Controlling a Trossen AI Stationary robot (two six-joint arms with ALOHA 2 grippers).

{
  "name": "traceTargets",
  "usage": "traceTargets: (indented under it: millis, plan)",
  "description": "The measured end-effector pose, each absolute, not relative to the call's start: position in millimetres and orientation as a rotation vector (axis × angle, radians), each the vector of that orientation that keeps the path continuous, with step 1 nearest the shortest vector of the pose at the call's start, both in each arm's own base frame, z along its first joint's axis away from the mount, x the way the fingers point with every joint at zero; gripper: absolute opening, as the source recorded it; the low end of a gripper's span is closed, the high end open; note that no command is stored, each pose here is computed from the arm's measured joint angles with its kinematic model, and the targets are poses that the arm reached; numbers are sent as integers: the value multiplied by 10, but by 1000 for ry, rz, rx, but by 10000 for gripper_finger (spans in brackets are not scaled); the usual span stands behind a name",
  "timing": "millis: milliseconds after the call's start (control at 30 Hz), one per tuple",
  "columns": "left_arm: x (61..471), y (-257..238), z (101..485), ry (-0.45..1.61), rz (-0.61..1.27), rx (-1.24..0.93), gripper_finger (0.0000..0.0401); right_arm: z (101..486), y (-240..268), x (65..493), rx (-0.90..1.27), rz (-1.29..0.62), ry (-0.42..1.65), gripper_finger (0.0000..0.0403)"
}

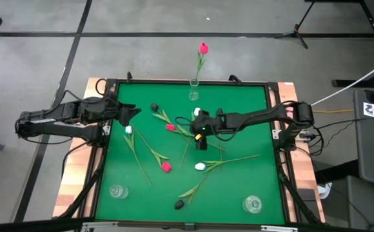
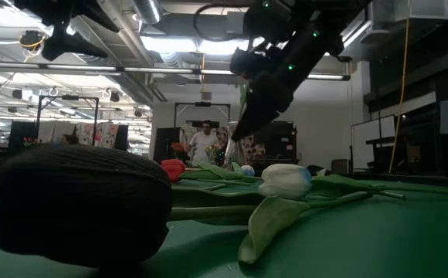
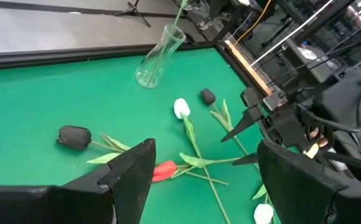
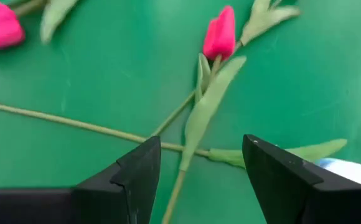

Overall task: Sort flowers into vase by color
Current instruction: Put the top red tulip into the top transparent vase

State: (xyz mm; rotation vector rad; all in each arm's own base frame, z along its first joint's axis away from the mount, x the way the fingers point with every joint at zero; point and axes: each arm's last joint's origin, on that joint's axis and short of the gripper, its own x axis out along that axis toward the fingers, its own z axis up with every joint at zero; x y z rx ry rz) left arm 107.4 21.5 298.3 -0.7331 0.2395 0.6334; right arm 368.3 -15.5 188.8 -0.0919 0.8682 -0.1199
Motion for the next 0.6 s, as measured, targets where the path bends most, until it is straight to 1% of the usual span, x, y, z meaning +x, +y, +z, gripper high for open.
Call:
traceTargets:
  millis: [133,467,533,600]
  plan:
    - [1068,214,2971,253,639,-730,273,1743,-155,3717,-80,-123,907,227]
    - [1064,214,2963,263,642,-728,273,1376,-91,3754,41,-141,1021,226]
    - [1058,213,2952,275,647,-725,273,1351,-91,3753,76,-160,1030,216]
    - [1058,213,2953,275,647,-726,273,1345,-98,3749,109,-171,1033,193]
